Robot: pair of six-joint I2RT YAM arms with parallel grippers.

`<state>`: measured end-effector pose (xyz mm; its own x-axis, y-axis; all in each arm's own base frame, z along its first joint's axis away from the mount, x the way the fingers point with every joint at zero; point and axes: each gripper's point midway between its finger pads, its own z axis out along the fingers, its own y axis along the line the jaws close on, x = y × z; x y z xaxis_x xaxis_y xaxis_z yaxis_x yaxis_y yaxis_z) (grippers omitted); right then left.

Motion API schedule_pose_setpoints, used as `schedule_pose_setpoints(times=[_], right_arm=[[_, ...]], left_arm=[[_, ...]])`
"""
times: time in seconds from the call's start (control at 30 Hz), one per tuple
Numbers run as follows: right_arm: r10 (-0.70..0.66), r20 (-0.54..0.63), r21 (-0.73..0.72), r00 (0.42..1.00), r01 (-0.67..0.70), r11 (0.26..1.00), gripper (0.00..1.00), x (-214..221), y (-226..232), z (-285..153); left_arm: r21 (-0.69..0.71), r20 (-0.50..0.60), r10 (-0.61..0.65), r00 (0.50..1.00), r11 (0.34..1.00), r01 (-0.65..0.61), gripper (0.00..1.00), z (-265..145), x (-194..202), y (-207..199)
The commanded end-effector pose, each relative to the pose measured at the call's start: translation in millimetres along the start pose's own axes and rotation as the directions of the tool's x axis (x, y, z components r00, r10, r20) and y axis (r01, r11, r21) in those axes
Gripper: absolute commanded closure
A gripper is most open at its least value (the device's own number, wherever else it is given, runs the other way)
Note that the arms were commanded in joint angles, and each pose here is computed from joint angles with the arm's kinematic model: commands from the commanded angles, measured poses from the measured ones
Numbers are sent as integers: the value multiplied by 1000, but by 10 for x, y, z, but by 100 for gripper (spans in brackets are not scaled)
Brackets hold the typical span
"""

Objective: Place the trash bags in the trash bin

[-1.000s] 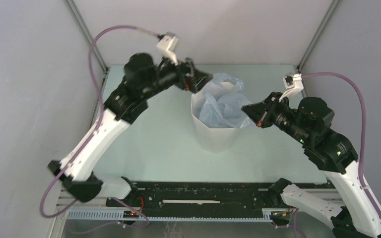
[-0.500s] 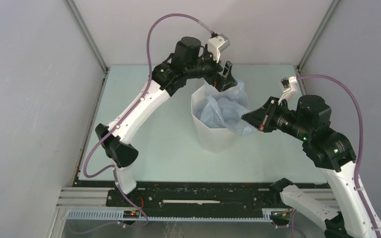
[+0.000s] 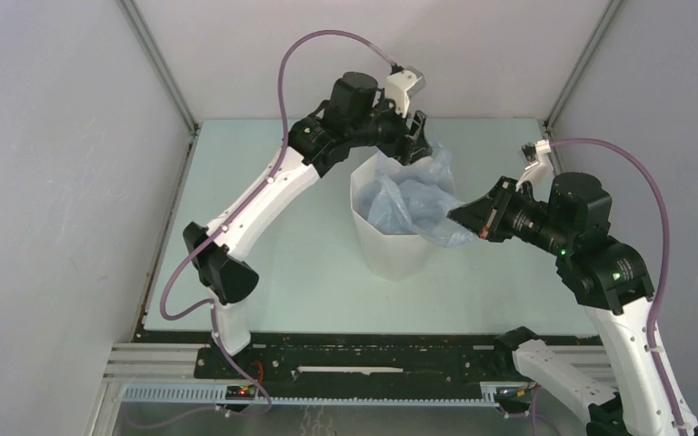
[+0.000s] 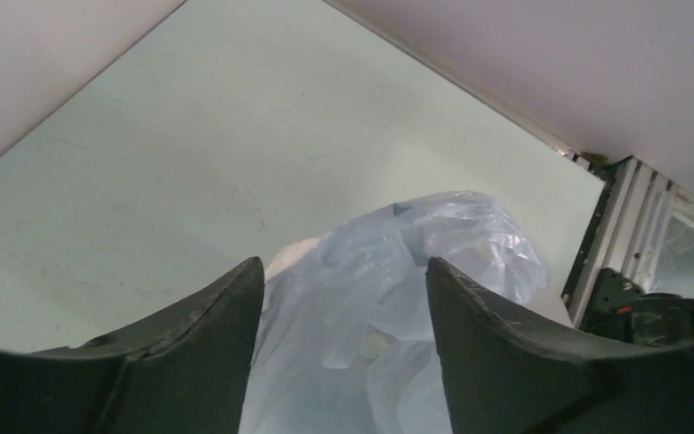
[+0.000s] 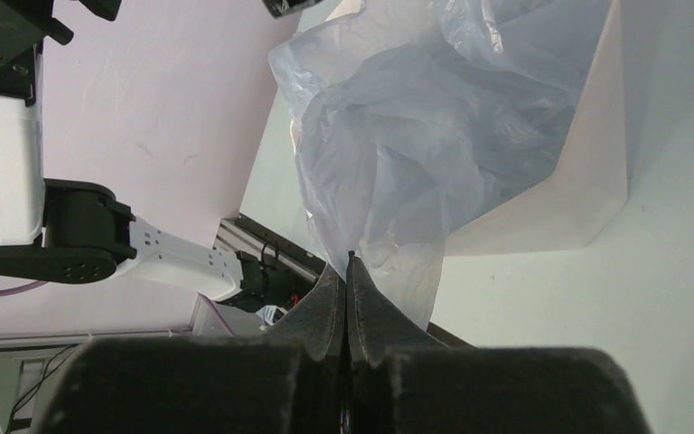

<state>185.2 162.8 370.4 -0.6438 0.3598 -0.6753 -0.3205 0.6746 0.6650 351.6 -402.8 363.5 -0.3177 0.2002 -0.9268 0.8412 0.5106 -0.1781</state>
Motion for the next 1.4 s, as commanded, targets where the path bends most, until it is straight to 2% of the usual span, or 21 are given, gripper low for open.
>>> schedule_pose_setpoints(times=[0.0, 0.13, 0.2, 0.23, 0.37, 0.47, 0.6, 0.7, 0.77, 0.87, 1.0, 1.1, 1.2, 1.37], right_arm=[[4, 17, -23, 1000, -3, 1000, 100, -32, 55, -60], [13, 19, 5, 1000, -13, 1000, 100, -21, 2, -70], [2, 19, 11, 1000, -2, 1000, 100, -15, -14, -78], [-9, 18, 17, 1000, 9, 1000, 100, -6, -31, -86], [-51, 12, 89, 999, 49, 995, 100, 39, -202, -138], [-58, 19, 184, 998, 53, 981, 100, 68, -403, -224], [-54, 46, 380, 997, 33, 924, 100, 75, -783, -385], [-50, 62, 488, 997, 14, 873, 100, 68, -1013, -481], [-40, 40, 507, 998, 14, 862, 100, 95, -1088, -443], [-14, 19, 448, 1000, 4, 894, 100, 113, -1054, -257], [44, -26, 281, 999, -35, 959, 100, 76, -878, 157], [78, -44, 261, 996, -64, 963, 100, 1, -922, 371], [86, -55, 268, 995, -68, 961, 100, -54, -1085, 577], [122, -133, 148, 984, -102, 984, 100, -128, -1155, 997]], left_arm=[[-59, 47, 1, 999, 998, 2, 44, -18, -197, 62], [-185, 126, -65, 990, 979, 87, 78, -207, -393, 250], [-231, 179, -151, 972, 954, 191, 97, -336, -472, 357], [-261, 208, -208, 956, 930, 259, 99, -417, -475, 448], [-254, 332, -371, 867, 850, 461, 100, -760, -484, 646], [-288, 377, -410, 830, 800, 526, 100, -982, -387, 789], [-359, 438, -478, 761, 683, 636, 100, -1207, -142, 1116], [-295, 435, -535, 724, 675, 676, 100, -1144, -39, 1205], [-282, 406, -568, 716, 667, 689, 100, -1043, 86, 1264], [-293, 344, -639, 689, 624, 725, 100, -944, 341, 1326], [-215, 255, -697, 670, 635, 742, 100, -818, 529, 1165], [-156, 227, -747, 625, 605, 780, 100, -818, 715, 1012], [-141, 247, -779, 576, 559, 817, 100, -935, 928, 912], [-69, 223, -842, 490, 488, 870, 100, -1042, 1268, 676]])
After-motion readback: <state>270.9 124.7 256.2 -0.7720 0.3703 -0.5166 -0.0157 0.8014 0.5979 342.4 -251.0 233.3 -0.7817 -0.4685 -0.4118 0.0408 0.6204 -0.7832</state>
